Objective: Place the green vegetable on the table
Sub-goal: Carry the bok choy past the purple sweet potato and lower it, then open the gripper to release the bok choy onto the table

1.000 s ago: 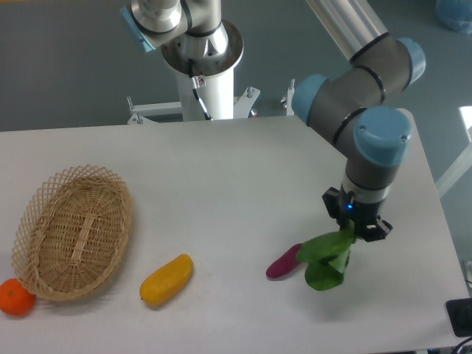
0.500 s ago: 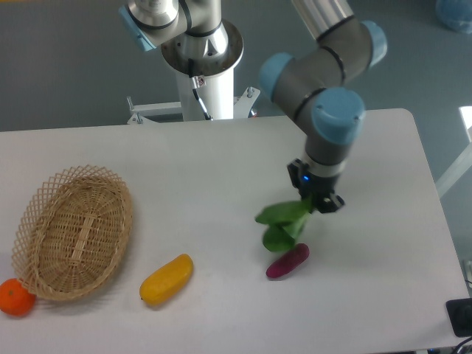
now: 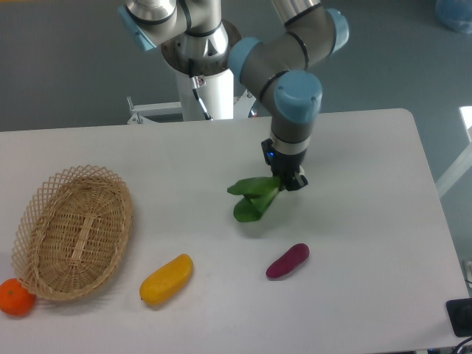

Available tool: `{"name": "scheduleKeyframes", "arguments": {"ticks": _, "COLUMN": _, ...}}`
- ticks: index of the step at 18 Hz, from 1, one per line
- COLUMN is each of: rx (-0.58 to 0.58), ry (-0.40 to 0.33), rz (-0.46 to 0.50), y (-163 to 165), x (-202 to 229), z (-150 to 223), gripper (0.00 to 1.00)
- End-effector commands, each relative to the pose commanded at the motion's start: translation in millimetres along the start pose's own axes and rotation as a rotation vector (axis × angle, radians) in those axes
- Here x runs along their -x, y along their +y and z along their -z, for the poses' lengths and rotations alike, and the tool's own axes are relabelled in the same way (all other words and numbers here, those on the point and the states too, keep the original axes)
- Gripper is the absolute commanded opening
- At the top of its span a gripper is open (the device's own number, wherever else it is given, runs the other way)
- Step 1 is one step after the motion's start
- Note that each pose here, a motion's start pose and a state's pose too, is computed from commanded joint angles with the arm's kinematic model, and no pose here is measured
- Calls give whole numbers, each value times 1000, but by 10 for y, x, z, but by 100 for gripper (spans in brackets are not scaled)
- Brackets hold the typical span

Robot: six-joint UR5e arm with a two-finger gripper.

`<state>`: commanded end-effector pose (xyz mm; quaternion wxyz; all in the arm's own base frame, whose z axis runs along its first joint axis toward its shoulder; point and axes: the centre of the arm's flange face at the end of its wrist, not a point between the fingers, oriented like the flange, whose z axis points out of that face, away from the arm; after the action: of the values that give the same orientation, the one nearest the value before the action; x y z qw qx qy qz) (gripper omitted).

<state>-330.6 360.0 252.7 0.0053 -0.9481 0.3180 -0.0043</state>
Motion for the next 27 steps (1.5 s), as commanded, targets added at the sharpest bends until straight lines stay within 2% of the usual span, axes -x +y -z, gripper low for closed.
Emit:
{"name": "scheduleKeyframes", "arguments": {"ticks": 8, "rx": 1, "ry": -6, "rz": -18, "y": -129, "x": -440, "z": 55, "gripper": 34}}
{"name": "scheduleKeyframes", "arguments": {"ticks": 11, "rx": -1, "ry": 8, "rz": -20, "y": -140, "x": -503, "z": -7, "gripper": 45}}
{"name": "scheduleKeyframes", "arguments": {"ticks": 13, "rx": 0, "ry": 6, "rz": -21, "y": -148, "x": -536, "z": -49, "gripper": 56}}
{"name": "scheduleKeyframes", "arguments": {"ticks": 14, "rx": 0, "ry": 6, "rz": -20, "y": -143, "x": -545, "z": -64, "gripper": 73}}
{"name": "scheduleKeyframes", "arguments": {"ticks": 15, "rx": -2, "ry": 9, "rz": -21, "y": -151, "x": -557, "z": -76, "gripper": 100}}
{"name": "scheduleKeyframes", "arguments": {"ticks": 20, "rx": -1, "ry": -18, "rz": -17, "y": -140, "x": -454, "z": 32, "gripper": 100}}
{"name": "scheduleKeyframes", "arguments": {"ticks": 27, "rx": 12, "ry": -125, "rz": -3, "y": -65, "x": 245, "z": 511, "gripper": 100}}
